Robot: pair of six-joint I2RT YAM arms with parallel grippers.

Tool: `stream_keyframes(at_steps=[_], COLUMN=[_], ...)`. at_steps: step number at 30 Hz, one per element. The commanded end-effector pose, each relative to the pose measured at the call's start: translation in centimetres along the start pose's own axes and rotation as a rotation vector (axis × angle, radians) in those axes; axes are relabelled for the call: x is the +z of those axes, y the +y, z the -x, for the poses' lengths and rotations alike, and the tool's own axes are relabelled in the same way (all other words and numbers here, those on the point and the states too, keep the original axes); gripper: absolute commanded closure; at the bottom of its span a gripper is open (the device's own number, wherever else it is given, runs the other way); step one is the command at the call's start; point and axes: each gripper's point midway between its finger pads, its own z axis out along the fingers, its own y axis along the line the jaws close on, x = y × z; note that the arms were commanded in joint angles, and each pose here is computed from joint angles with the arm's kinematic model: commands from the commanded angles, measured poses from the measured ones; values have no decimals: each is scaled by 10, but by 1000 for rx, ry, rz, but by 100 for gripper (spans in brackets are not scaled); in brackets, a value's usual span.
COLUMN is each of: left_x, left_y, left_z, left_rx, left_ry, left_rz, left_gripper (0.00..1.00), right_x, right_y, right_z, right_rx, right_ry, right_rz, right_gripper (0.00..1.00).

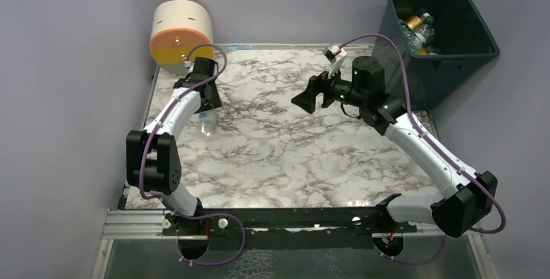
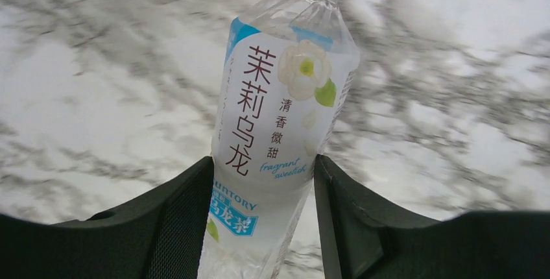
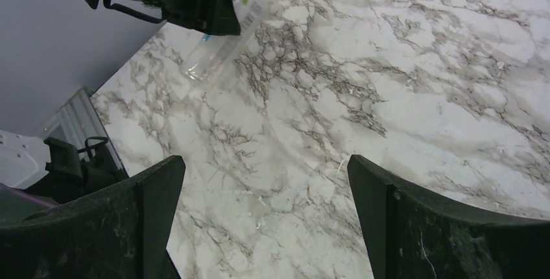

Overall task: Put the plastic bottles in the bin
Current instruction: Pick up the plastic bottle at the center of the board, then place the plastic bottle at the center of the board.

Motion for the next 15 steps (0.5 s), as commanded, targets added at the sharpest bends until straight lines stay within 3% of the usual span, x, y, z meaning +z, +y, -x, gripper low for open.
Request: stream_keyframes(at_steps=[1, 9, 15], left_x=[-20, -23, -13], left_y=[-99, -250, -308], left_z=[5, -28, -79], left_rx=[7, 56, 85], left_ry=[-34, 17, 109], left_rz=[-195, -472, -574], left_gripper=[42, 42, 40], right_x=[7, 8, 3], right_y=[-9, -34, -45], right_z=[-6, -30, -55], right_rx=[6, 32, 60], right_ry=[23, 101, 152], right_rz=[-39, -162, -218], right_gripper=[1, 1, 1])
